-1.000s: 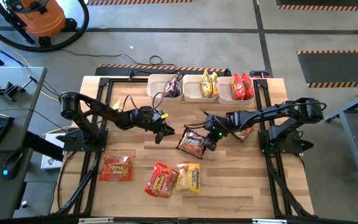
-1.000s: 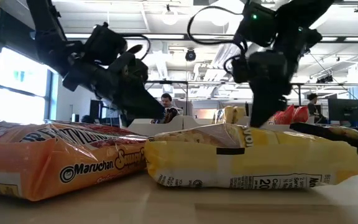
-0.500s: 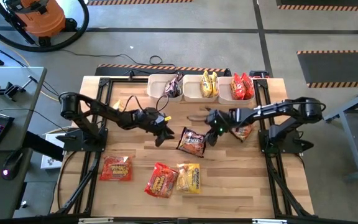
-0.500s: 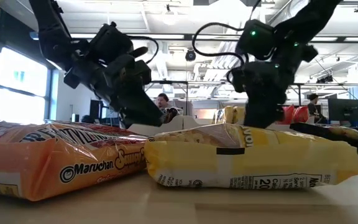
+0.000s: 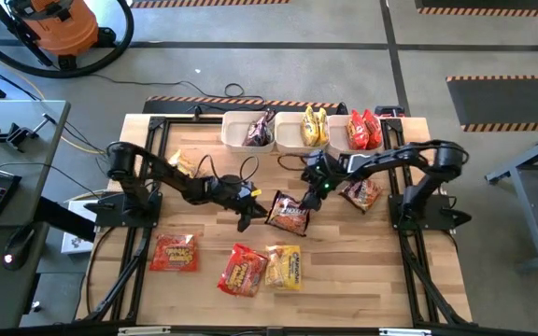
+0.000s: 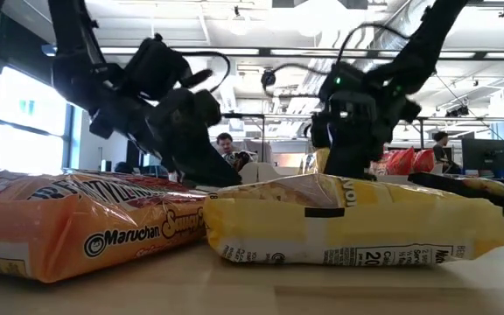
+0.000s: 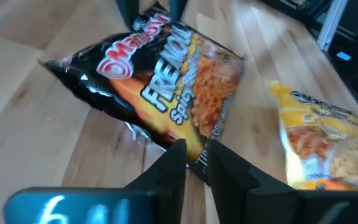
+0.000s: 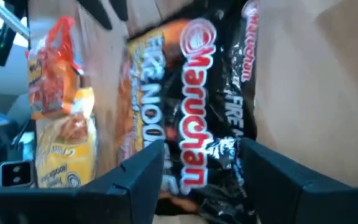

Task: Sort Maruchan noodles
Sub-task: Put the black noodle into the left white bin

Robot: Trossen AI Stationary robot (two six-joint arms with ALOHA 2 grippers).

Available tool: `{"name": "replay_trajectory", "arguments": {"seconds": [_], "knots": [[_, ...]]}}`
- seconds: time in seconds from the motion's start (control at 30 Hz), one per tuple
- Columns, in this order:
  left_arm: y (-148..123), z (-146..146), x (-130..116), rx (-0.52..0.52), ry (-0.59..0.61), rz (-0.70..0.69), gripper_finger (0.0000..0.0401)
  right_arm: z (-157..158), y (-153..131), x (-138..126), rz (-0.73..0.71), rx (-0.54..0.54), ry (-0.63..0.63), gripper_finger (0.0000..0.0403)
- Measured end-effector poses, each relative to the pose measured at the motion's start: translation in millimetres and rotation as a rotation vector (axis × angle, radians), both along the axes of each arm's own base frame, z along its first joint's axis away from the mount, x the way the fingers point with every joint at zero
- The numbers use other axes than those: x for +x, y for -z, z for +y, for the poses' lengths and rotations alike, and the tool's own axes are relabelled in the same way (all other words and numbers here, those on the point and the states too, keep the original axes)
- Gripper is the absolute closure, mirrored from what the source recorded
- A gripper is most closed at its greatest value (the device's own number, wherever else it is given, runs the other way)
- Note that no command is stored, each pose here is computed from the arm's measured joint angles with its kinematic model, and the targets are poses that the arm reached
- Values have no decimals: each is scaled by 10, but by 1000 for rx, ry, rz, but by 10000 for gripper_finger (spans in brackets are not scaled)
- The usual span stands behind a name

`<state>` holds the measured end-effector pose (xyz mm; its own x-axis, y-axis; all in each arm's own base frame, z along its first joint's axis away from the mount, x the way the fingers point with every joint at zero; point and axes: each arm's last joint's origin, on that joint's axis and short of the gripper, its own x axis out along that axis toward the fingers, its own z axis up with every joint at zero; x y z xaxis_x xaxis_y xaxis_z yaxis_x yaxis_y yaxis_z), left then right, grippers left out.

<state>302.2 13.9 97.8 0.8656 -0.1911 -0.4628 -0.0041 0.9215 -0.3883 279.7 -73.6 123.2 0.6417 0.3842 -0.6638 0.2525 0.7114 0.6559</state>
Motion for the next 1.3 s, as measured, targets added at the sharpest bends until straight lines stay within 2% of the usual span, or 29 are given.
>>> {"name": "replay_trajectory", "arguments": {"seconds": [0.13, 0.4, 0.53, 0.67, 0.77, 0.93, 1.03, 1.13, 1.3], "knots": [[104, 12, 80, 0, -26, 32, 370, -3, 173, 57, 2, 70, -24, 198], [177, 61, 192, 30, -90, 43, 394, 75, 176, 138, -60, 140, -71, 204], [168, 240, 173, 56, -185, 49, 399, 140, 100, 194, -136, 173, -119, 226], [168, 476, 135, 110, -267, 54, 401, 219, 27, 219, -174, 147, -146, 230], [165, 621, 104, 114, -286, 51, 401, 274, -91, 189, -188, 29, -143, 219], [122, 704, 78, 139, -214, 30, 401, 597, -283, 127, -192, -369, -195, 189], [32, 706, 81, 168, -180, -6, 401, 879, -348, 98, -205, -555, -251, 176], [-65, 695, 85, 188, -170, -38, 401, 1143, -346, 67, -197, -669, -269, 174], [-166, 666, 89, 173, -172, -70, 401, 1389, -229, 26, -118, -806, -172, 174]]}}
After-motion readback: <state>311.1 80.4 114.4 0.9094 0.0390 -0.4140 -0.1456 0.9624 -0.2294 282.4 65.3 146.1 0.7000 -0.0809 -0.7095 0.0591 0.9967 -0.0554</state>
